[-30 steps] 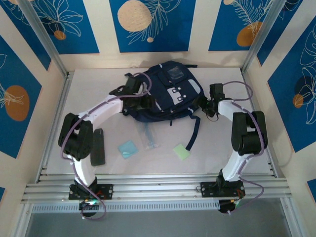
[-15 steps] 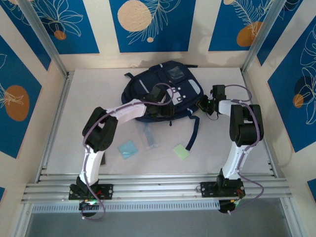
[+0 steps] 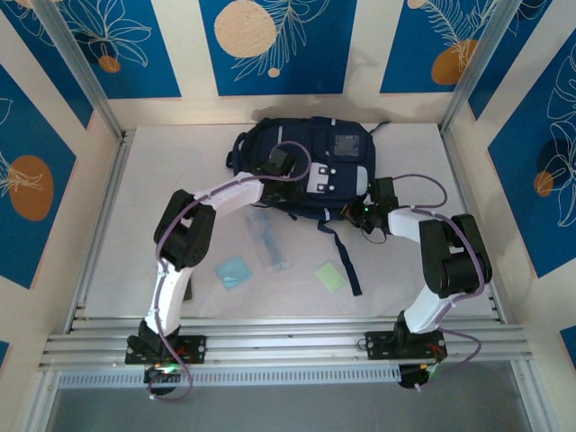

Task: Pack the student bag
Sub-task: Rotate the student bag at the top-center of the table, then unzip the student bag at the top-center of the table.

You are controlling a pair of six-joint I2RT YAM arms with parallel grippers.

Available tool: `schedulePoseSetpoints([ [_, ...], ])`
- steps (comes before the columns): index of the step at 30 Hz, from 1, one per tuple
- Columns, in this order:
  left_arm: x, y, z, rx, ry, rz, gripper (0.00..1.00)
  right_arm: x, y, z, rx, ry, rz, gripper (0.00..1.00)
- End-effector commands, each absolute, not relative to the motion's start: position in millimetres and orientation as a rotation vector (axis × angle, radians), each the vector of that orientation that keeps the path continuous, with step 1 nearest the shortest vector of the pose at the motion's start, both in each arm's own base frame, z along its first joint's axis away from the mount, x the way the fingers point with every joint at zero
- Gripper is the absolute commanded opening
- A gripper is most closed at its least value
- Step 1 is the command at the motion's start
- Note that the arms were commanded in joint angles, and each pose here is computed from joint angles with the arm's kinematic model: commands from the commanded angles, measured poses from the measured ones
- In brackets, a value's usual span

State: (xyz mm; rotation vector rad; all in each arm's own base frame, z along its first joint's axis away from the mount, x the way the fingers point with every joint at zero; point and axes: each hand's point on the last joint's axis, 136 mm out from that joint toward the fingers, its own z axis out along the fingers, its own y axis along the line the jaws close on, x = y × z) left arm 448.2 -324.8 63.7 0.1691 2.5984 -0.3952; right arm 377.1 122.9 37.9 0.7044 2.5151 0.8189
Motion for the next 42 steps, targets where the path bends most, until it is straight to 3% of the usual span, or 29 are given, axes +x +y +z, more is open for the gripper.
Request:
schedulePoseSetpoints([
  [1,454,-327,54,0.249,2.585,-0.325,0.36,355,146,40,0.652,2.594,0.942,0.00],
  [4,455,-327,47,0.289,2.601,-0.267,0.26,354,147,39,0.650,2.598,0.942,0.00],
  [6,455,-328,42,0.309,2.624,-0.250,0.26,354,148,36,0.653,2.601,0.940,0.00],
  [10,452,-335,31,0.350,2.681,-0.234,0.40,354,150,30,0.662,2.609,0.954,0.00],
  [14,446,-346,40,0.352,2.682,-0.272,0.42,353,152,29,0.664,2.611,0.963,0.00],
  [25,431,-369,100,0.335,2.584,-0.437,0.42,354,154,32,0.643,2.607,0.978,0.00],
  [42,454,-345,83,0.393,2.511,-0.158,0.38,351,157,32,0.628,2.614,1.001,0.00],
])
